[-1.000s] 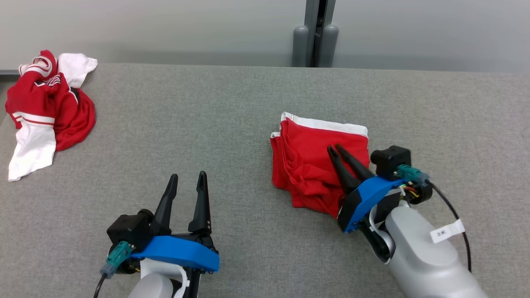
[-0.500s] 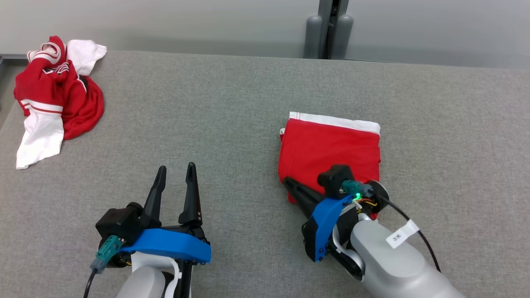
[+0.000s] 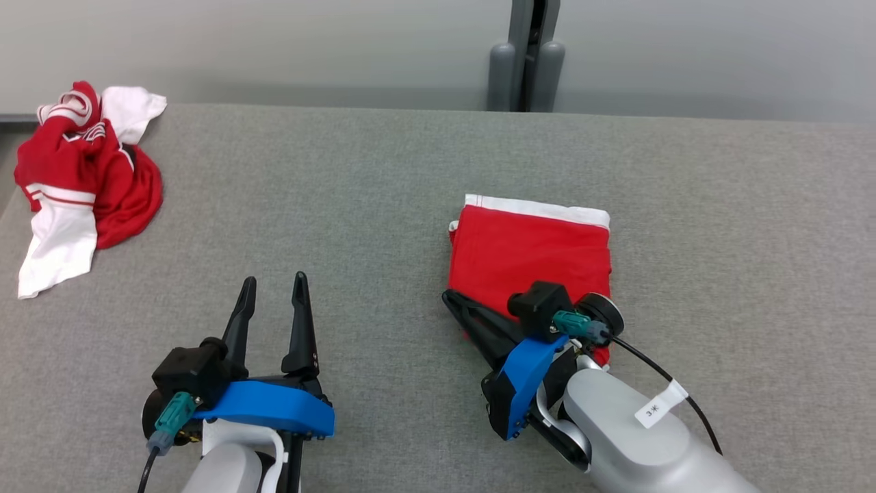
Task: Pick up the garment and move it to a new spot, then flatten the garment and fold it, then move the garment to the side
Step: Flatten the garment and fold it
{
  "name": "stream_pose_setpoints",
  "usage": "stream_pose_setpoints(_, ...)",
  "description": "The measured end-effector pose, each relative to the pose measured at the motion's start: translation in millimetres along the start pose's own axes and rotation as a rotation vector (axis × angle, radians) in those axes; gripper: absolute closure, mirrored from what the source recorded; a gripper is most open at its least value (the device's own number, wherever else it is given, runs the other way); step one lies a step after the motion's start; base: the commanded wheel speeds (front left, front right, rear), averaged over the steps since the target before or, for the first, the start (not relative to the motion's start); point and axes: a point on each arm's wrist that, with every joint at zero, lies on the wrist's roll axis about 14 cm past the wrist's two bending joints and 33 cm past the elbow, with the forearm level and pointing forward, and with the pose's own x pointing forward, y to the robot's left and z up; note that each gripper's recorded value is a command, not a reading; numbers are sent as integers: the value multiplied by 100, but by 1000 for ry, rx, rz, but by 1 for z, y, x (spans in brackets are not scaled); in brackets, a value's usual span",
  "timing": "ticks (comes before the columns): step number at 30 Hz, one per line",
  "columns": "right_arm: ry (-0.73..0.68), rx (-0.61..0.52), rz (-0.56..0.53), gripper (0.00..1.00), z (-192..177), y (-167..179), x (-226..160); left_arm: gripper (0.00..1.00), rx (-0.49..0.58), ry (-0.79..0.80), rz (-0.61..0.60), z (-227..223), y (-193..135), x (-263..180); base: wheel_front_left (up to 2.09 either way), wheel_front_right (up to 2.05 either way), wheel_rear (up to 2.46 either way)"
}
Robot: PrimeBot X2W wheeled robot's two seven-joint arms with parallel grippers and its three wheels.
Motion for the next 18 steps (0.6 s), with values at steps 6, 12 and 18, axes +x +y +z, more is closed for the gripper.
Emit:
stream_pose_setpoints(6,-124,41,-110,0,29,-22,-21,0,25,-12,-32,3,-11,-1,0,0,0)
stream_pose_setpoints(12,-225,99,-304,0,36,-60,-68,0,18,-4,-69,0,-24,-7,0,0,0)
stream_pose_setpoints(18,-278,130,-505,0,26,-94,-126,0,20,11,-80,-7,-30,-15,0,0,0)
